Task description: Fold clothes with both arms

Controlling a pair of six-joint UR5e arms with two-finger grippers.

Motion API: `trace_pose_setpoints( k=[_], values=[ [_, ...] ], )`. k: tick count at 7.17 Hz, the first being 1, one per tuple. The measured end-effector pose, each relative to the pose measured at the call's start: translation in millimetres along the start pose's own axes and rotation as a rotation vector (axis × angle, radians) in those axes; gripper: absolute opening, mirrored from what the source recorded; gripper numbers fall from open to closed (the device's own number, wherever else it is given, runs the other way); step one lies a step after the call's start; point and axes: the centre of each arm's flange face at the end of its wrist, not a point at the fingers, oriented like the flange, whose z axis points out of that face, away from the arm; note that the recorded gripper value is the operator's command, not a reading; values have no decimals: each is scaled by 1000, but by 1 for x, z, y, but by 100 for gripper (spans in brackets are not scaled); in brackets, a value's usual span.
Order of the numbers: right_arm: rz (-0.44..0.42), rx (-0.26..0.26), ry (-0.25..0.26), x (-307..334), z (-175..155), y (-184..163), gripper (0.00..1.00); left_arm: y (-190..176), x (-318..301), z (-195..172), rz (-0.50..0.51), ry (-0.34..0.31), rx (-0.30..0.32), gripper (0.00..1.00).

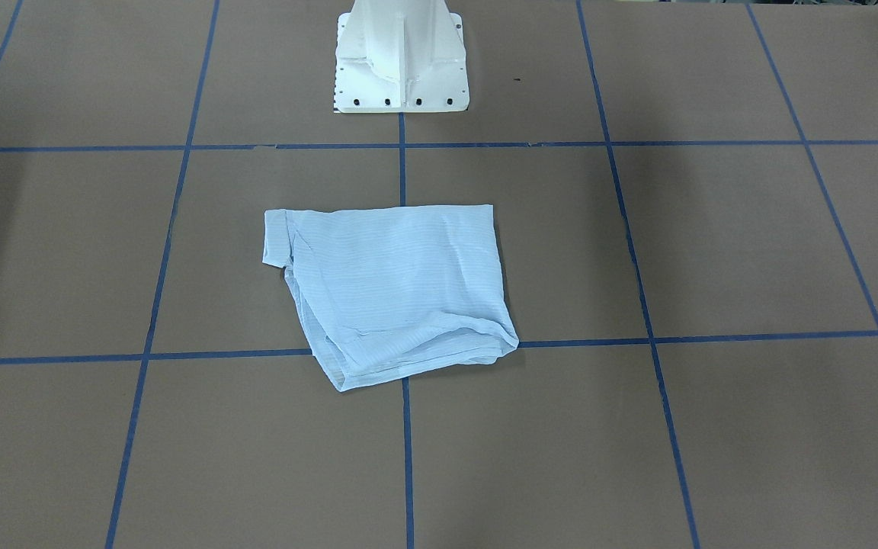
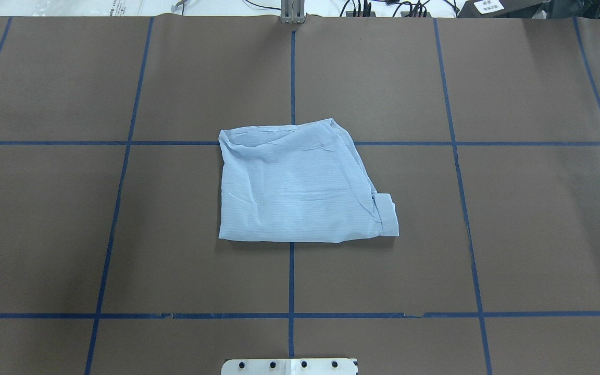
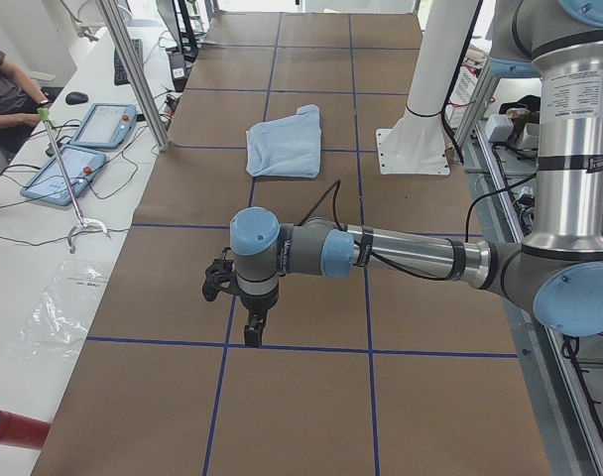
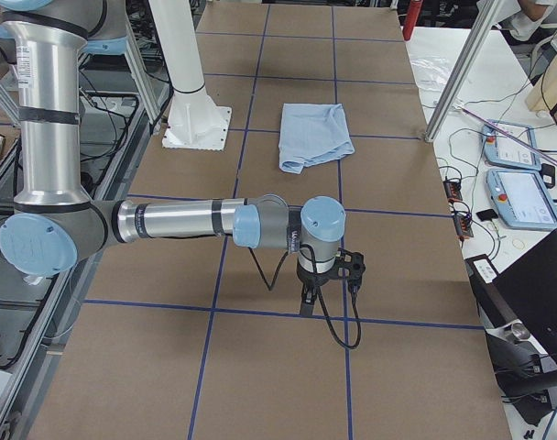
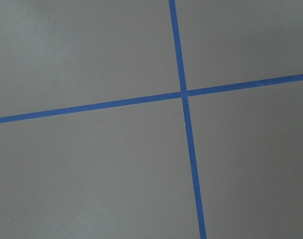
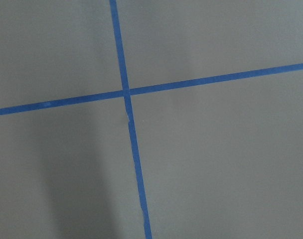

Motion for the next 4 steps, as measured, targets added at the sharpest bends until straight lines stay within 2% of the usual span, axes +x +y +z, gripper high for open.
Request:
trace_pose_setpoints(
  k=[4],
  values=[
    [-19, 3, 5, 0, -1, 0, 100, 0, 1, -1, 1, 0, 2, 100]
  ],
)
